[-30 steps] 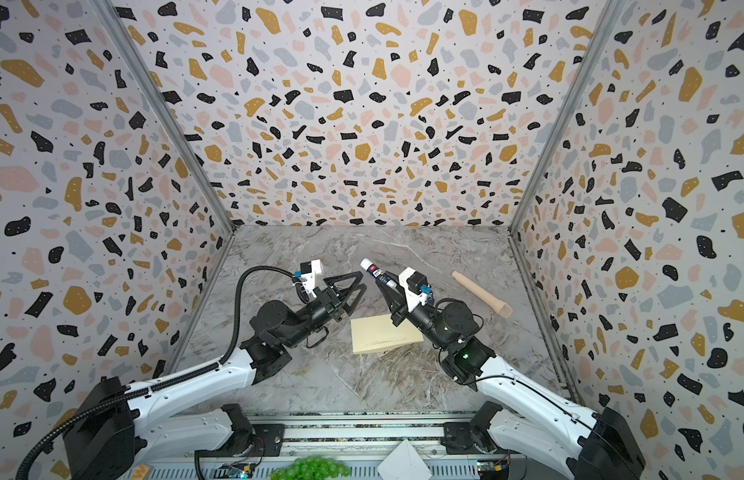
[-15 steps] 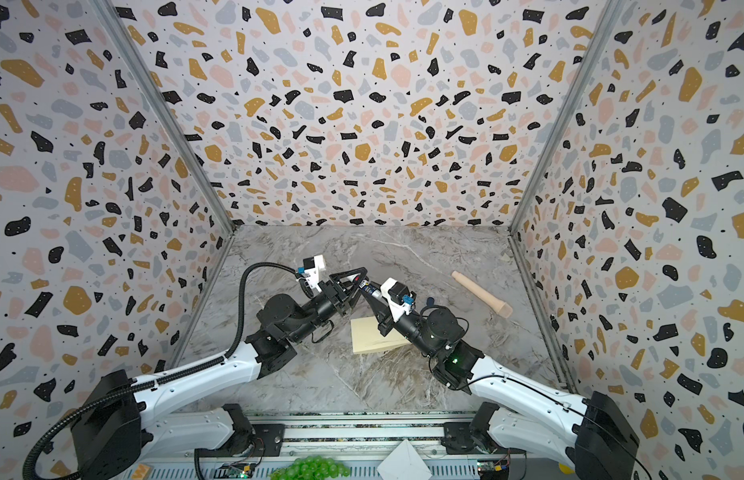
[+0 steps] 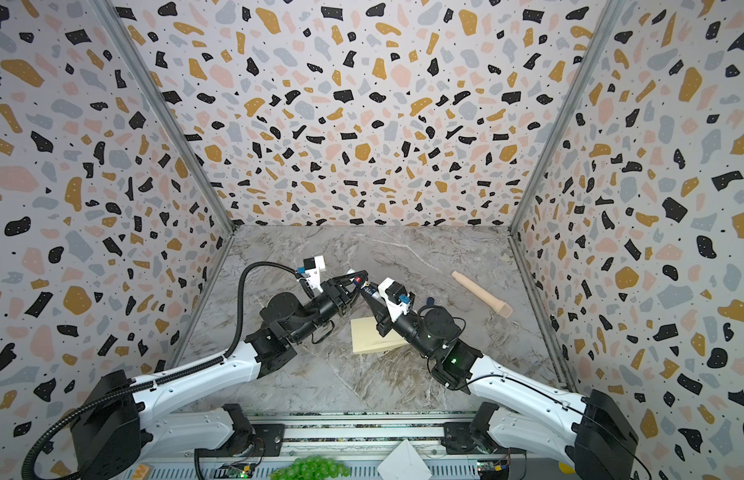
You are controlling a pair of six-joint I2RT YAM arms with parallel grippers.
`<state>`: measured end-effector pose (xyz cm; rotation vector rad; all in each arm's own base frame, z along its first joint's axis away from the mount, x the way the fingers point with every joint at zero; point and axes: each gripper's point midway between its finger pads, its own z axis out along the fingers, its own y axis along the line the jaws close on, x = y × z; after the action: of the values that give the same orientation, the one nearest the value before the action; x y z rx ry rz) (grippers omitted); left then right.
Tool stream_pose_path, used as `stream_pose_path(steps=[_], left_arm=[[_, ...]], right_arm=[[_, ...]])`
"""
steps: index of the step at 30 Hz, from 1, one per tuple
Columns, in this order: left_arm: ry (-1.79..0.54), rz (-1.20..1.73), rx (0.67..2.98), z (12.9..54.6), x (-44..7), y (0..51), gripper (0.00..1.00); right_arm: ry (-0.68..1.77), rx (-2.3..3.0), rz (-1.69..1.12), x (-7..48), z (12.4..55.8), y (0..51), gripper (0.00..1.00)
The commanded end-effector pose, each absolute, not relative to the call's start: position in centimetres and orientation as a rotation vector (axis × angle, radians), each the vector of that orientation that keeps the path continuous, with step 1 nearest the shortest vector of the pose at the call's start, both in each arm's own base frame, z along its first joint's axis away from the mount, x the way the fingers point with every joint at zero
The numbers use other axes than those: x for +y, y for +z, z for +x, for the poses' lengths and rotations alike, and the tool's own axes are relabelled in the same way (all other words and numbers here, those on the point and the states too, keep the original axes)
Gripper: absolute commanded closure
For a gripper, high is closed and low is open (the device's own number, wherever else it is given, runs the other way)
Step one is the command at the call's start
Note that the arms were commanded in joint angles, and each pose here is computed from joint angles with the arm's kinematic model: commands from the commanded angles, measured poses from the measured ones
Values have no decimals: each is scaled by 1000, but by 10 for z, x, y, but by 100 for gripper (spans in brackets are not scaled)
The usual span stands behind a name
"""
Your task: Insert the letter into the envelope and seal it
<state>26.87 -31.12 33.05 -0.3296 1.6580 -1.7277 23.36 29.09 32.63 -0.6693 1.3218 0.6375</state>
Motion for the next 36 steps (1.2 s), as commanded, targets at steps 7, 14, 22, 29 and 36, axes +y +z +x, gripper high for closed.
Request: stream_pose_path(steps=[7, 14, 22, 29, 36], left_arm=[[-1429, -95, 1638, 268, -298, 354, 100], [-913, 57, 1769, 285, -267, 317, 100], [-715, 89, 1835, 295, -254, 280, 100], [-697, 119, 1863, 296, -259, 270, 100], [-670, 119, 1862, 296, -254, 266, 100]], right_arm=[[640, 1358, -616, 257, 217, 354, 20], [648, 1694, -540, 226, 217, 298, 0], [720, 2166, -271, 209, 216, 192, 1], [726, 2347, -46, 194, 220, 134, 1], [812, 2402, 49, 188, 229, 102, 1]])
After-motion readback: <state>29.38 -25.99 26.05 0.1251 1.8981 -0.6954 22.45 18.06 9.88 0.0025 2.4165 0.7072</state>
